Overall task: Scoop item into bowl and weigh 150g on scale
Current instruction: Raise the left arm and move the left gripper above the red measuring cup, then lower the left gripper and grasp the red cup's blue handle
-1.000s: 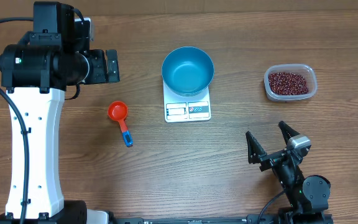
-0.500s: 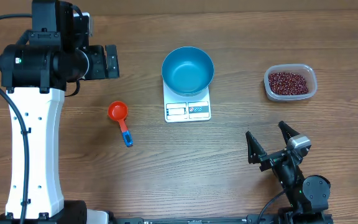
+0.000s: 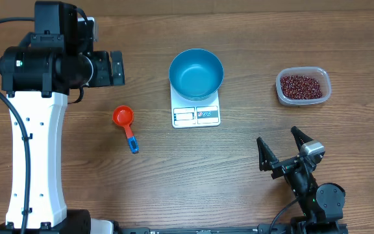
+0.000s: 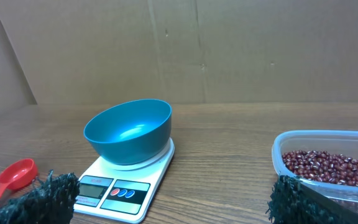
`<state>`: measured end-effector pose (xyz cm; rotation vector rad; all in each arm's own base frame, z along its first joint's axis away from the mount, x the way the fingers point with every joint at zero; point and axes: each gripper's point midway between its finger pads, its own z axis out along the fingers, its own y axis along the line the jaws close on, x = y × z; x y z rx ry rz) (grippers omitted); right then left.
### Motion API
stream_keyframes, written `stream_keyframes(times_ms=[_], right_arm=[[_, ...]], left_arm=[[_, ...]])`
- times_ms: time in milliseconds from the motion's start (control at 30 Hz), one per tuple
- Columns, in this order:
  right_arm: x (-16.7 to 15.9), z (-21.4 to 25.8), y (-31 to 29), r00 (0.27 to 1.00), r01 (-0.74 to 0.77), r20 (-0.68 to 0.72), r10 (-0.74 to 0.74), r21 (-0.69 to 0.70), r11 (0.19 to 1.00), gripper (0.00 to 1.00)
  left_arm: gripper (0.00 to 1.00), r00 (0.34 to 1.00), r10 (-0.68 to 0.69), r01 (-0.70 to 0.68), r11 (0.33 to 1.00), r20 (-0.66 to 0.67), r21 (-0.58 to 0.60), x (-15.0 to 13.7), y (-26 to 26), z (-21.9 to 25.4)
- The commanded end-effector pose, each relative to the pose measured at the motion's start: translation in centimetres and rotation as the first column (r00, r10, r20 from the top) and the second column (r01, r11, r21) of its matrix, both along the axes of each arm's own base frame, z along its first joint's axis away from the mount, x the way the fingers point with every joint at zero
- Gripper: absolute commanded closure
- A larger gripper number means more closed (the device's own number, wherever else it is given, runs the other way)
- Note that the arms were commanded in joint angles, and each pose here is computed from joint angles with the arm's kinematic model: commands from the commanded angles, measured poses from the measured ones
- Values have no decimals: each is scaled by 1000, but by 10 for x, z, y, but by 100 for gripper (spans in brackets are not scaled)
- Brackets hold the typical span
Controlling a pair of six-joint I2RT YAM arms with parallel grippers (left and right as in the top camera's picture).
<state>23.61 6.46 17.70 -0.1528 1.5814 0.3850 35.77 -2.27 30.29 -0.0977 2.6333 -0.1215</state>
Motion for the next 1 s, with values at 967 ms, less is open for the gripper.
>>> stream_keyframes(times_ms=[967], right_arm=[[0,-2,1,1000,-5,2,5,-1,1000,0]], left_arm=[[0,966,101,-96,995,-237,35,-18,-16,-203]])
